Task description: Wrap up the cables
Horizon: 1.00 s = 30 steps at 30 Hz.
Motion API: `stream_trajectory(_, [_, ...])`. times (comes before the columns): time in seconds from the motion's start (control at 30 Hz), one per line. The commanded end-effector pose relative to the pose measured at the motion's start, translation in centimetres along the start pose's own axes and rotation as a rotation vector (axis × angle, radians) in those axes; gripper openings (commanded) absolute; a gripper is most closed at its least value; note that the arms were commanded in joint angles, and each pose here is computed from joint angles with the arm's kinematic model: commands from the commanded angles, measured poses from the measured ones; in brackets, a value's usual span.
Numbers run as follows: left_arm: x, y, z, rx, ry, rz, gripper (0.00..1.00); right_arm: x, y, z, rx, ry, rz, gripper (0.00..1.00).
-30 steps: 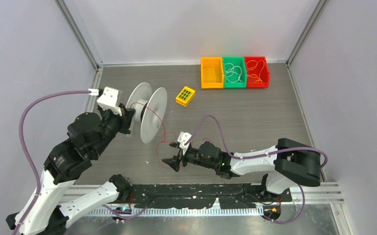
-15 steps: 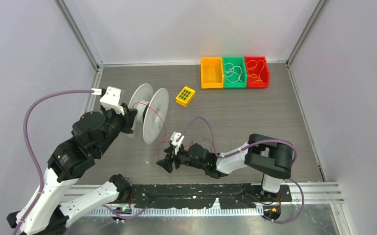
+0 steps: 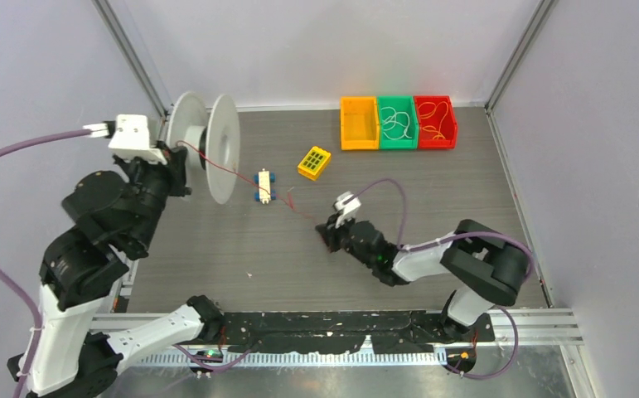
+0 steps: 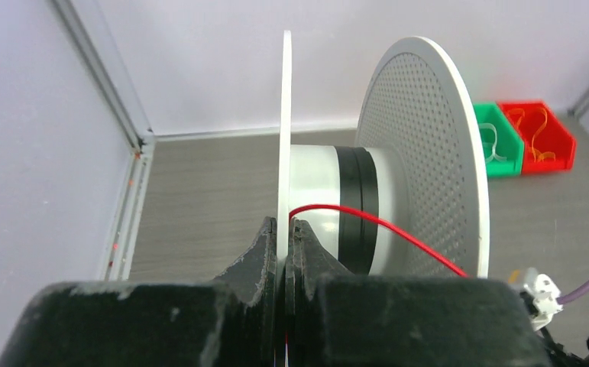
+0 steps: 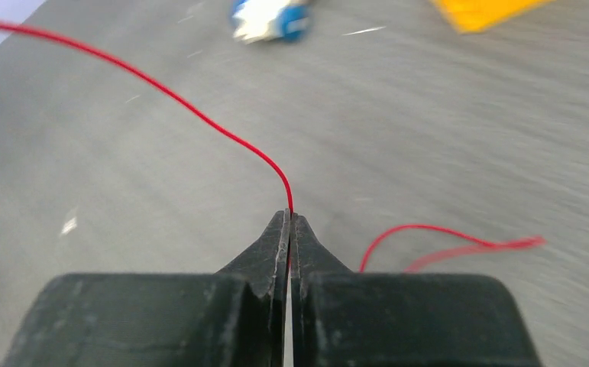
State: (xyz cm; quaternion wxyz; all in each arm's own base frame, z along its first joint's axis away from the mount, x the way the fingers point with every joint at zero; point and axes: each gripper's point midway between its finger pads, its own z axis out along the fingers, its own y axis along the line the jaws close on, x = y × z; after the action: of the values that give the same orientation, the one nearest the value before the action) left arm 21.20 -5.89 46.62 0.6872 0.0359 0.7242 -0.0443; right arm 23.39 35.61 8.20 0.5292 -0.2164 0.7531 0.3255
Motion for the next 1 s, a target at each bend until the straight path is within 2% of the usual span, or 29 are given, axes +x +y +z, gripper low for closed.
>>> stream_trajectory(0.0, [-4.3,3.2,-2.1,-0.098,-0.115,-0.072,0.00,-2.3,-6.4,-1.7,0.208,-0.047,0.071,0.05])
stream_trajectory(0.17, [-4.2,3.8,-2.9,-0.102,-0.116,-0.077,0.00,-3.7,-9.2,-3.2,0.310,-0.043,0.053,0.05])
stream_trajectory(0.3, [-3.8,4.7,-3.1,-0.140,-0.099,-0.049,0.00,-3.3,-12.5,-4.8,0.438,-0.036,0.109,0.05])
stream_trajectory(0.4, [-3.4,4.9,-3.0,-0.154,-0.080,-0.023,0.00,-4.0,-13.9,-5.9,0.453,-0.067,0.164,0.05])
stream_trajectory(0.57, [-2.3,4.0,-2.5,-0.122,-0.050,0.008,0.00,-4.7,-15.0,-7.0,0.508,-0.070,0.151,0.05])
stream_trajectory(0.7, [0.2,0.8,-1.9,0.046,-0.005,0.042,0.00,-5.3,-16.2,-7.7,0.549,-0.078,0.124,0.05])
stream_trajectory(0.83, [3.9,-0.3,-2.5,0.117,0.128,0.051,0.00,-8.8,-19.7,-9.8,0.643,-0.152,0.140,0.05])
stream_trajectory(0.93, [6.7,-2.3,-3.2,0.230,0.201,0.033,0.00,-12.5,-22.2,-11.3,0.684,-0.225,0.179,0.05])
stream_trajectory(0.97, [7.4,-2.9,-3.4,0.258,0.219,0.023,0.00,-12.4,-23.3,-11.7,0.702,-0.191,0.183,0.07])
